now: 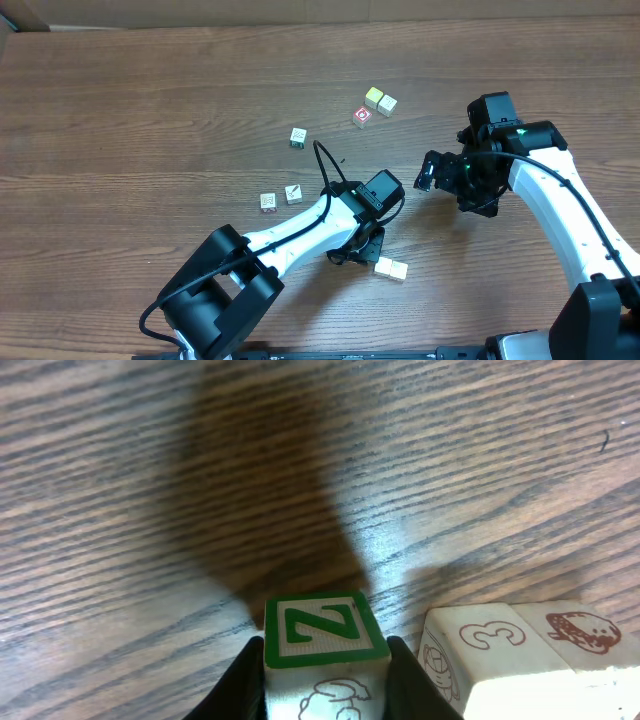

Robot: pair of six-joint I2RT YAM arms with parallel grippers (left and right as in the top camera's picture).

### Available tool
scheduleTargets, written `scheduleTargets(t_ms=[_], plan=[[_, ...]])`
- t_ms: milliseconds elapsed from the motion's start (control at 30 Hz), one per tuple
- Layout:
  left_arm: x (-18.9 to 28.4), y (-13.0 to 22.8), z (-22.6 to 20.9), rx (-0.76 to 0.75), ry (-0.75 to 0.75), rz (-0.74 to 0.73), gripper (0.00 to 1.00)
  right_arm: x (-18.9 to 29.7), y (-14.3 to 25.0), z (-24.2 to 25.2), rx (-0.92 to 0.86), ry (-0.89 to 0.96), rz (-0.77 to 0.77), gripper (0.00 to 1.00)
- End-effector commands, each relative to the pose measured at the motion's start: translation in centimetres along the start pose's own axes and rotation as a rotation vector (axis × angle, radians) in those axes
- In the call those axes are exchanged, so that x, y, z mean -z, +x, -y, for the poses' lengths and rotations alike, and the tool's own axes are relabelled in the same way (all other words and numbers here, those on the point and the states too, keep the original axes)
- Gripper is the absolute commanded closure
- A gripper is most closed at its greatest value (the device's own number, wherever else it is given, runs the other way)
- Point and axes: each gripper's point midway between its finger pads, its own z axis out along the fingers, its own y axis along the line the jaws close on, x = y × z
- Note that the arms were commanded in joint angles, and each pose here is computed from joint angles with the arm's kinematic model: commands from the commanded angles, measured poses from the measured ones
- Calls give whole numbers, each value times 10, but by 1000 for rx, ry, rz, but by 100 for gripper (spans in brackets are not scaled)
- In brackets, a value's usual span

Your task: Flip 5 blocks

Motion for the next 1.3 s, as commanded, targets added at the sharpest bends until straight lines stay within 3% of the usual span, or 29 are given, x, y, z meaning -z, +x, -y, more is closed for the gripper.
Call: scheduleTargets(t_ms=[0, 100, 433, 700, 800, 900, 1067, 1267], plan=[[2, 4, 3, -21, 24, -10, 74, 5, -6, -5, 16, -13, 24, 0], [2, 3, 3, -19, 25, -9, 65, 5, -6, -5, 16, -13, 25, 0], [8, -13, -11, 22, 43, 6, 64, 5, -6, -5, 16, -14, 25, 0], [29, -38, -3, -44, 140, 41, 57, 5, -9, -6, 19, -18, 34, 0], [30, -37, -3, -49, 138, 38, 64, 5, -9, -7, 19, -20, 37, 0], [29, -31, -9, -41, 112, 13, 80, 5, -9, -7, 19, -19, 36, 0], [29, -33, -47, 107, -31, 18, 81, 5, -7, -6, 16, -15, 27, 0], [32, -31, -62, 170, -6, -27, 93, 5, -7, -6, 17, -15, 27, 0]])
